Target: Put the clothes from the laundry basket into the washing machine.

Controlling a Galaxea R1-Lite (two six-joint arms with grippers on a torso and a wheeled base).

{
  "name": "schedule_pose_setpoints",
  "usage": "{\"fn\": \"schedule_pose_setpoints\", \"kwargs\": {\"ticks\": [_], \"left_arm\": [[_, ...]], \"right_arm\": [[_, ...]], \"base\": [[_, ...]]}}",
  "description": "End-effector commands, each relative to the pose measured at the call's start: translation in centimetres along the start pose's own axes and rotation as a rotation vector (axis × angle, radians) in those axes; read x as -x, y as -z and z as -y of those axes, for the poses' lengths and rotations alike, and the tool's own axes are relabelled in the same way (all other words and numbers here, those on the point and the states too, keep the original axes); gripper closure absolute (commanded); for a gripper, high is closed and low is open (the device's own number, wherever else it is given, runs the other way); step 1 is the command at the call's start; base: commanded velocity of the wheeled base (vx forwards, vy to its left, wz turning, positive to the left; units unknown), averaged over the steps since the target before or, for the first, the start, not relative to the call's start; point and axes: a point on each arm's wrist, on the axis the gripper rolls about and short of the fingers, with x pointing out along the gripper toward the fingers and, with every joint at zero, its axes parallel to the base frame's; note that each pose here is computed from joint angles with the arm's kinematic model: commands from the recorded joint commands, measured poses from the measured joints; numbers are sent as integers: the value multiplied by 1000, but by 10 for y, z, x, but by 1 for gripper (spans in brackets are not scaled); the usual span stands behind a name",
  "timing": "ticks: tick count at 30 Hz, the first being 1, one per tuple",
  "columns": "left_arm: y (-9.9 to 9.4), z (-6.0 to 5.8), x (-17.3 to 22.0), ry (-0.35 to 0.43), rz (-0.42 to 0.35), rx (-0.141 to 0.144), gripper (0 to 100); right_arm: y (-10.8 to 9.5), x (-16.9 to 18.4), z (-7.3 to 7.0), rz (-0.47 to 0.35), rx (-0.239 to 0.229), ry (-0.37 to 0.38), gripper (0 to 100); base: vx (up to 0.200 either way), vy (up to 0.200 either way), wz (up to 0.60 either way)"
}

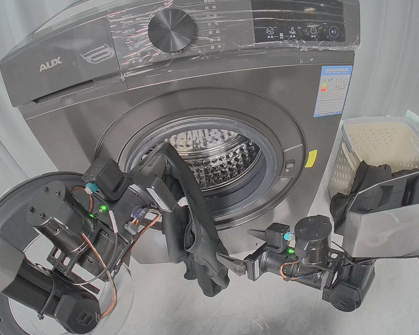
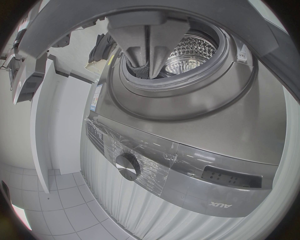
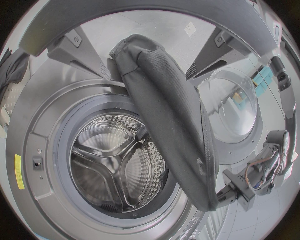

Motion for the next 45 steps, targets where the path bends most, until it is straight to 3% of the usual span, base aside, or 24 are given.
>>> {"fn": "schedule_pose_setpoints", "kwargs": {"ticks": [1, 6, 9, 12, 15, 17, 18, 21, 28, 36, 37, 41, 45], "left_arm": [[-1, 1, 0, 3, 4, 1, 100], [-4, 1, -2, 6, 16, 1, 100], [-5, 2, -2, 6, 21, 2, 100], [-6, 6, -3, 16, 26, 6, 100], [-14, 17, 1, 49, 39, 17, 100], [-14, 17, 1, 49, 37, 17, 100], [-16, 21, 1, 60, 44, 20, 100], [-16, 25, 2, 71, 41, 24, 100], [-22, 28, 7, 84, 52, 27, 100], [-26, 28, 14, 85, 52, 28, 100], [-24, 26, 16, 79, 46, 26, 100], [-19, 23, 17, 67, 24, 24, 100], [-7, 8, 22, 26, -28, 6, 100]], "right_arm": [[-19, -5, 13, 58, -3, 24, 0], [7, -36, 24, 12, -3, 48, 0], [10, -47, 22, 20, -2, 40, 0], [16, -54, 14, 1, 3, 21, 0], [19, -55, 1, -12, 8, -12, 0], [19, -55, 1, -10, 8, -12, 0], [18, -56, -9, -7, 12, -40, 0], [13, -62, -13, 26, 14, -50, 0], [5, -89, -5, 135, 13, 8, 0], [3, -96, -4, 169, 10, 46, 0], [2, -95, -3, 175, 9, 56, 100], [-4, -92, 0, 198, 8, 64, 100], [-17, -78, 0, 219, 15, 69, 100]], "base": [[0, 0, 0], [0, 0, 0], [0, 0, 0], [0, 0, 0], [0, 0, 0], [0, 0, 0], [0, 0, 0], [0, 0, 0], [0, 0, 0], [0, 0, 0], [0, 0, 0], [0, 0, 0], [0, 0, 0]]}}
